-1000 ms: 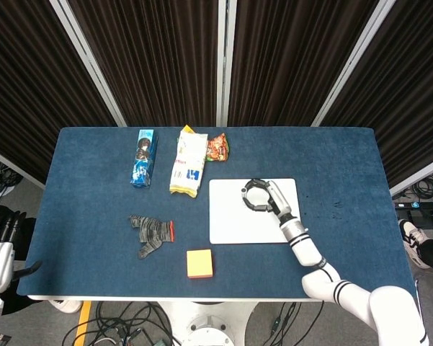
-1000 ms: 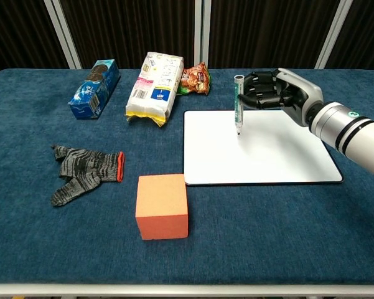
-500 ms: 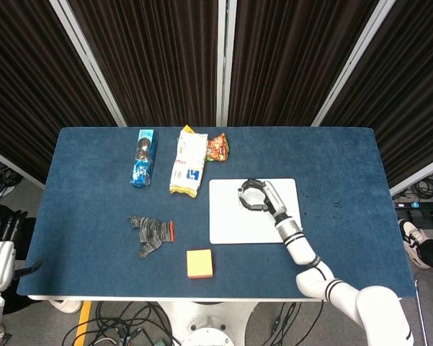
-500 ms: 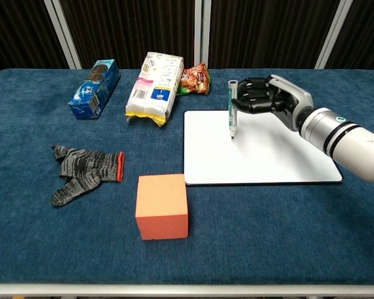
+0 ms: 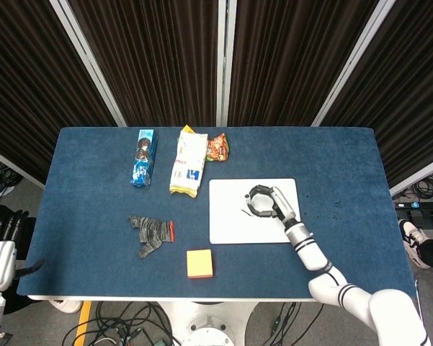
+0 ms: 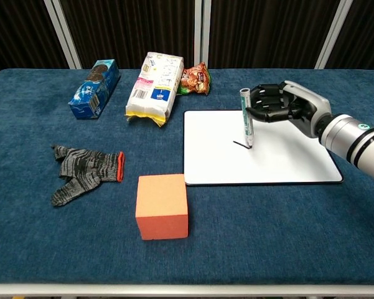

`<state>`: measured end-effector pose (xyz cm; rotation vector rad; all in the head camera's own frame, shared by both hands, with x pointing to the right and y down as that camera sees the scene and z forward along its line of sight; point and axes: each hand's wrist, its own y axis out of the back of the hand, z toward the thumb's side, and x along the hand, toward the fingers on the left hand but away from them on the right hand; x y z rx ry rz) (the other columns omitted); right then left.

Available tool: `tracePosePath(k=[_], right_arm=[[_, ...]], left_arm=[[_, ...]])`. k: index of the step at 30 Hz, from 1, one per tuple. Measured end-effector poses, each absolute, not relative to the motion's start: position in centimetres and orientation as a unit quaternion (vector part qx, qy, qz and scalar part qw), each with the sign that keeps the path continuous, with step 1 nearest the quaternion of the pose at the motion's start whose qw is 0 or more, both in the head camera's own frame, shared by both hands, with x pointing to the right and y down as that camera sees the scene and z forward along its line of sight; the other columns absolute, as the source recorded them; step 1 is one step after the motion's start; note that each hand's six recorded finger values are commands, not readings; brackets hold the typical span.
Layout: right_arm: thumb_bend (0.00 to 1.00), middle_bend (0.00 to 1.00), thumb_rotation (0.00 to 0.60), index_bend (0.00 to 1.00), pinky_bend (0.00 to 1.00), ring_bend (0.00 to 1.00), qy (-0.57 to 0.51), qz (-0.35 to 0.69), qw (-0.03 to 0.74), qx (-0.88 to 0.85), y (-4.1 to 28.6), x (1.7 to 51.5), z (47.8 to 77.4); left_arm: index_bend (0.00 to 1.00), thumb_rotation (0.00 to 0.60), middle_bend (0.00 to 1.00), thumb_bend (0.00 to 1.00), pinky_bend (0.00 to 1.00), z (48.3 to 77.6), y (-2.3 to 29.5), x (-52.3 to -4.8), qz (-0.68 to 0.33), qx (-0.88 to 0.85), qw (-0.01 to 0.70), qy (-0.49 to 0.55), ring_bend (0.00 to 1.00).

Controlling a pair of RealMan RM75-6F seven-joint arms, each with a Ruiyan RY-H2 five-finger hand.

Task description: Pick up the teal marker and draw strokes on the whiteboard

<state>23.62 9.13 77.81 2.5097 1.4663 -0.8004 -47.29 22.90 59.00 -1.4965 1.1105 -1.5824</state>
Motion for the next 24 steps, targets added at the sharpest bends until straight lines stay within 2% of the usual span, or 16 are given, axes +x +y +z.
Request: tracePosePath(k=[6, 24], right_arm=[[0.40, 0.57, 0.600, 0.74, 0.23, 0.34, 0.492, -0.253, 0.040, 0.832, 8.8, 25.2, 75.8], [0.40, 0.57, 0.600, 0.74, 0.23, 0.34, 0.485, -0.278, 0.058, 0.827, 9.5, 24.3, 77.8]], left_arm=[[0.04, 0.600, 0.04, 0.00, 0.00, 59.1, 22.6, -47.0, -0.604, -0.580, 0.344, 0.426, 0.01], [0.04, 0.600, 0.04, 0.00, 0.00, 59.5, 22.9, -47.2, -0.608, -0.580, 0.336, 0.425, 0.01]])
